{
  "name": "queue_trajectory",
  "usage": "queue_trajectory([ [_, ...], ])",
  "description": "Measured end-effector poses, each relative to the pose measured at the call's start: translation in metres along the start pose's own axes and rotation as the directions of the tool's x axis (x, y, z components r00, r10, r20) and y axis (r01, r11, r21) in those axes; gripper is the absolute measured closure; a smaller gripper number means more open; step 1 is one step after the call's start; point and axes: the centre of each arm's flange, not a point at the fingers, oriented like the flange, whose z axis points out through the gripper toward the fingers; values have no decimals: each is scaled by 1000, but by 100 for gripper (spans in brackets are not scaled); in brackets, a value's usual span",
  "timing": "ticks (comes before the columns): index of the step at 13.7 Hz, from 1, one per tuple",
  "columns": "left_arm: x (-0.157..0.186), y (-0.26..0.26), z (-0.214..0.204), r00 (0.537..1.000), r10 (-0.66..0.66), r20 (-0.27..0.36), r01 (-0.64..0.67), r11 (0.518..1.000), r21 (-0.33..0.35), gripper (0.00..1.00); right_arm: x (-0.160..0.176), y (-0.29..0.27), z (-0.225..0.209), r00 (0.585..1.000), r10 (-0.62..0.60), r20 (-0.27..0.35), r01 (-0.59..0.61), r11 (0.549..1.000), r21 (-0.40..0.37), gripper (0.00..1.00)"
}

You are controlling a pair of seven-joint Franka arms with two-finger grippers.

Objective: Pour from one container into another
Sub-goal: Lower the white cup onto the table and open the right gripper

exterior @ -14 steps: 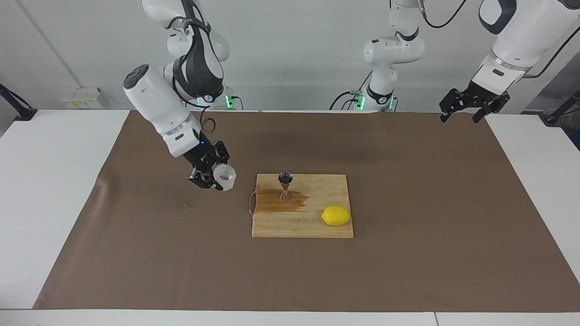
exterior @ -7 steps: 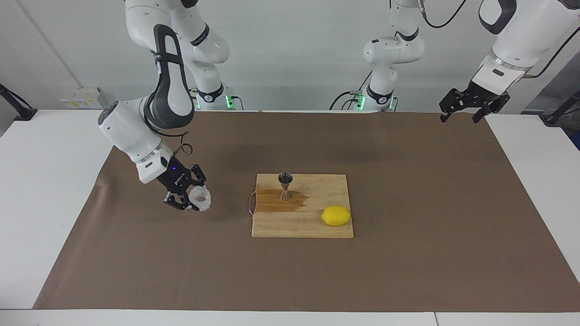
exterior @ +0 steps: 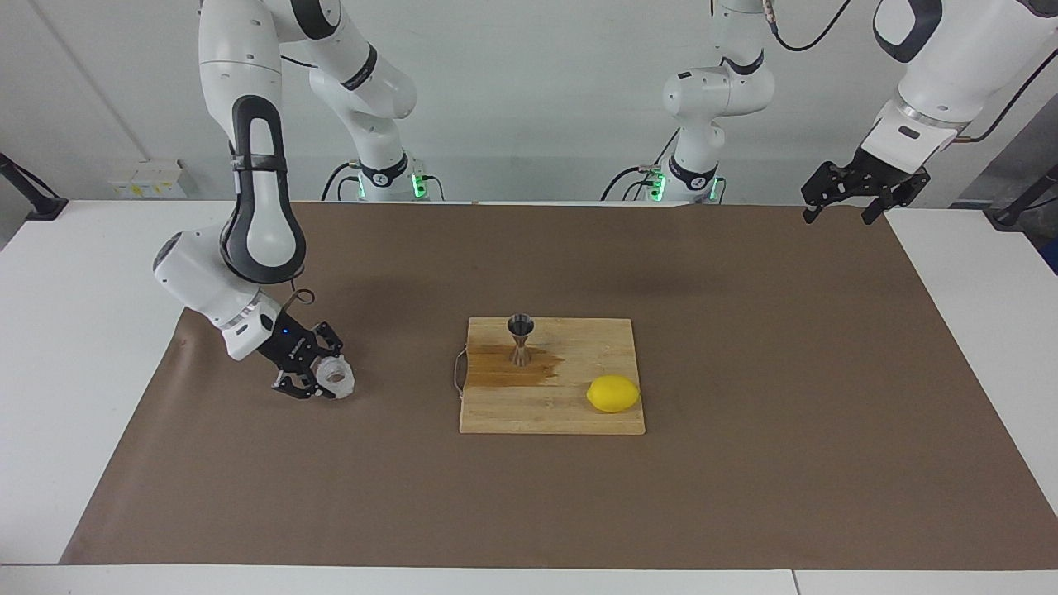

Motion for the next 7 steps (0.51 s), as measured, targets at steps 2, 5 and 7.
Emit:
queue_trajectory([
  [2,0,0,0,1000,0,0,0,1000,0,0,-6,-5,5,1000,-22,1,22,1000,13,48],
  [5,0,0,0,1000,0,0,0,1000,0,0,-18,-9,5,1000,-23,-8,24,999,24,30],
  [7,0,0,0,1000,0,0,0,1000,0,0,-22,-11,3,1000,-22,-16,23,999,36,8],
])
